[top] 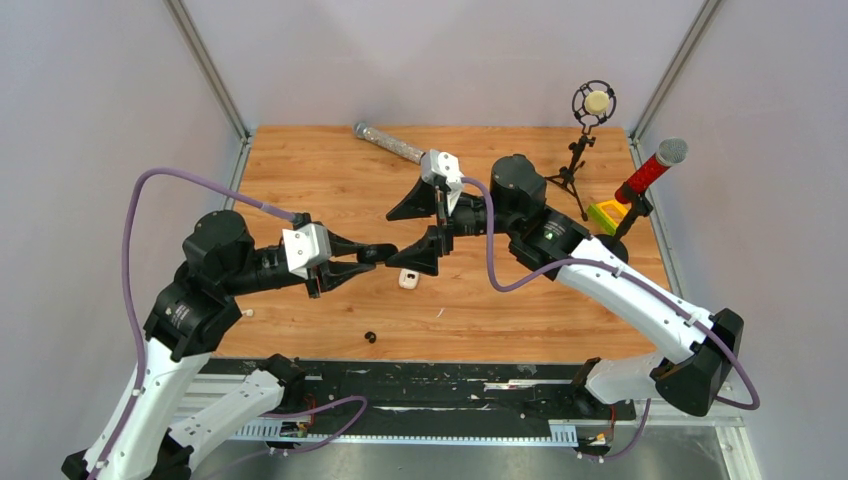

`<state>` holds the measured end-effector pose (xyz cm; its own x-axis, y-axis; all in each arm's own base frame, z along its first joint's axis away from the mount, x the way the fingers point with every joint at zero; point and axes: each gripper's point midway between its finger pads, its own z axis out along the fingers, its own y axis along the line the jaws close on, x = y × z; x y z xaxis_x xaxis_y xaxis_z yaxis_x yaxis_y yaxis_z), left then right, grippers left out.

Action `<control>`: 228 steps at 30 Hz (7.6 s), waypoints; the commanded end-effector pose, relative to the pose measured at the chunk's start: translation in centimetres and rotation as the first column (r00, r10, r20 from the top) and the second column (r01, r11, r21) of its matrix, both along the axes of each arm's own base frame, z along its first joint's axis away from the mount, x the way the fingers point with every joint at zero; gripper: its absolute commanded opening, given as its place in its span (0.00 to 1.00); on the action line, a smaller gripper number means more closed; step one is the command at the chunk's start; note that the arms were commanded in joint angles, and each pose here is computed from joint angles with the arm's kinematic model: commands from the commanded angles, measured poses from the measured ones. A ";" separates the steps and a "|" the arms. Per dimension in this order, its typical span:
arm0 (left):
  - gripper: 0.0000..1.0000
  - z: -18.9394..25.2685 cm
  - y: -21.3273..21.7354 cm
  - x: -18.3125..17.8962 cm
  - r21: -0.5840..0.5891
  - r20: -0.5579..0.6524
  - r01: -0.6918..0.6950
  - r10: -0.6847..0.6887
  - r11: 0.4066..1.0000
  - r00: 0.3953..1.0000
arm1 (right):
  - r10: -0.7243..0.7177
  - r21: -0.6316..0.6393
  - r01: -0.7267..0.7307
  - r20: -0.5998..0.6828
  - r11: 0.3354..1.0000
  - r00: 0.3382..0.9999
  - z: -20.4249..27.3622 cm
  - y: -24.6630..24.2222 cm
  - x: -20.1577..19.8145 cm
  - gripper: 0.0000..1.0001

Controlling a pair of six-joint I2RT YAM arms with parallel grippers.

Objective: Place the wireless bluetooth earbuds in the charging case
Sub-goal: Open the charging case, then pick up the earbud from the center of the board.

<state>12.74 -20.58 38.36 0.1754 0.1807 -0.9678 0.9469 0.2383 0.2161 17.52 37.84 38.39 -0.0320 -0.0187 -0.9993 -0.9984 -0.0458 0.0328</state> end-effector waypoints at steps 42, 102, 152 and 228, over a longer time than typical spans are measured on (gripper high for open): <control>0.00 1.0 -0.3 -1.4 -0.021 0.008 0.068 -0.068 0.997 0.998 | 0.127 0.038 -0.125 -0.063 0.991 0.990 1.7 0.0 -0.2 0.26; 0.94 -6.4 5.7 6.7 0.164 -0.293 -0.522 0.547 0.837 0.784 | -0.514 -0.336 0.559 0.221 0.758 0.829 -11.9 -5.8 11.5 0.00; 0.31 -33.0 30.2 26.2 0.782 -0.269 -0.597 0.961 0.179 -0.064 | -0.524 -0.414 0.499 0.060 0.761 0.850 -18.8 -8.7 14.5 0.00; 0.26 -34.4 25.8 24.4 0.758 -0.293 -0.557 0.940 0.339 0.174 | -0.434 -0.390 0.402 0.005 0.828 0.901 -17.3 -7.6 12.6 0.00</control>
<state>36.80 5.80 3.41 -0.8827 0.1624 -0.4410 0.1598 0.9862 0.0433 29.94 29.54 17.38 -0.2696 -0.4118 -0.8705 -0.8989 0.4319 0.0741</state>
